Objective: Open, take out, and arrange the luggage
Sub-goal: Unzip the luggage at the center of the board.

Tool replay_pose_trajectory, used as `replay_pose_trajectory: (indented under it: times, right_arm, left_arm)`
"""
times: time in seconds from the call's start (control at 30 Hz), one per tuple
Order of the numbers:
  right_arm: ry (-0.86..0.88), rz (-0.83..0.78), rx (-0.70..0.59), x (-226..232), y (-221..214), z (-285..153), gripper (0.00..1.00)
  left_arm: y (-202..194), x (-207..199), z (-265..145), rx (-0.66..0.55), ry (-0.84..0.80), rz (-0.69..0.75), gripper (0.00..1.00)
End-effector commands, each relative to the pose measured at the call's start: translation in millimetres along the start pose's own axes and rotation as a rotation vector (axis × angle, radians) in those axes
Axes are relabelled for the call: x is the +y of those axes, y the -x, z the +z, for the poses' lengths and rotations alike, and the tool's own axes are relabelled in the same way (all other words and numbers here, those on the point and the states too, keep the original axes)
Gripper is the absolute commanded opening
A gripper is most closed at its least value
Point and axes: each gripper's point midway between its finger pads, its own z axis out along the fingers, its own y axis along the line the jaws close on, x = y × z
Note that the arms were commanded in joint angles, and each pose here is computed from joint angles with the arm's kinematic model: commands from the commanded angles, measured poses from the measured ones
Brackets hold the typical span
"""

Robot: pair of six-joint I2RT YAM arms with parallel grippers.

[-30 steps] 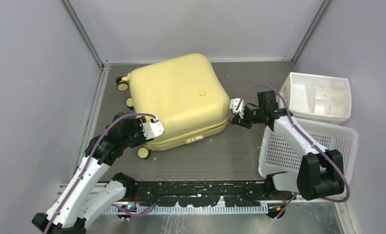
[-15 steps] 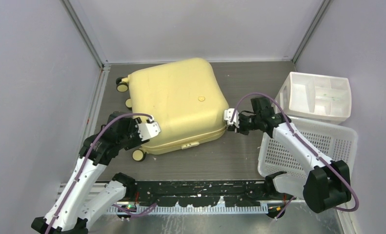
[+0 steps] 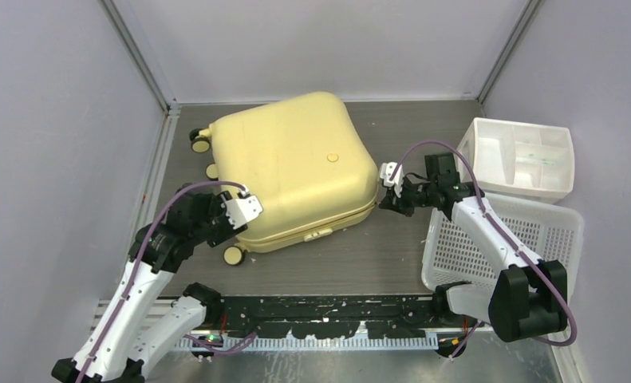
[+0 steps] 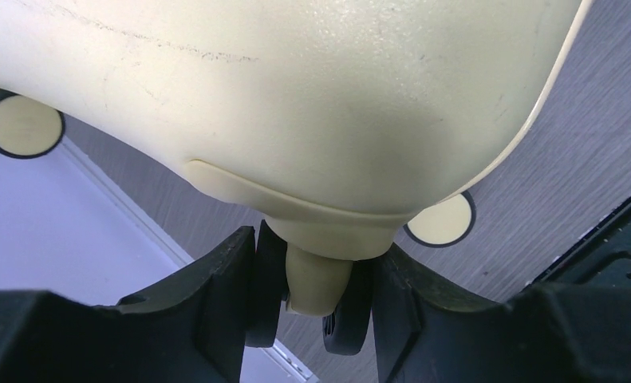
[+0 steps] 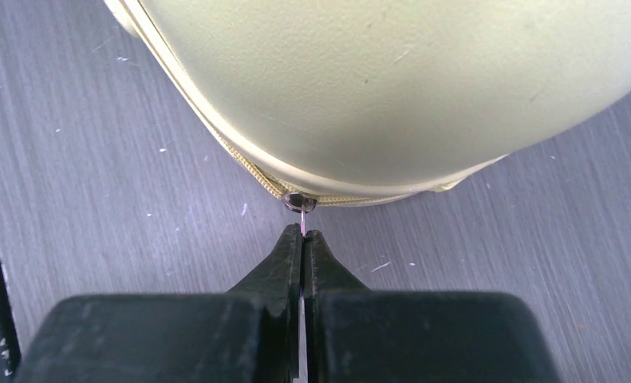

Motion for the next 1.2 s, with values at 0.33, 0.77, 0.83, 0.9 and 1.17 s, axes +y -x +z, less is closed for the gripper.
replay_pose_trajectory:
  times: [0.33,0.77,0.83,0.9,1.17]
  right_arm:
    - [0.136,-0.137,0.009,52.1,28.3,9.6,0.01]
    - [-0.233,-0.01,0.118,-43.1,-16.8,-23.3,0.01]
    - [-0.278,0.009,0.131,-57.9,-20.1,-21.2,0.01]
    - [-0.321,0.023,0.137,-70.7,-19.8,-20.9,0.01]
    - [-0.444,0.043,0.138,-111.3,-16.8,-19.3,0.01]
  left_arm:
    - [-1.7,4.6,-5.3,0.026,0.028,-0.193,0.0]
    - [-12.6,19.6,-8.5,0.065,0.115,-0.242,0.0]
    - [-17.0,17.4,-7.8,0.076,0.113,-0.223,0.0]
    - [-21.2,15.6,-7.4,0.087,0.115,-0.214,0.0]
    - [-24.2,10.1,-4.2,0.093,0.089,-0.185,0.0]
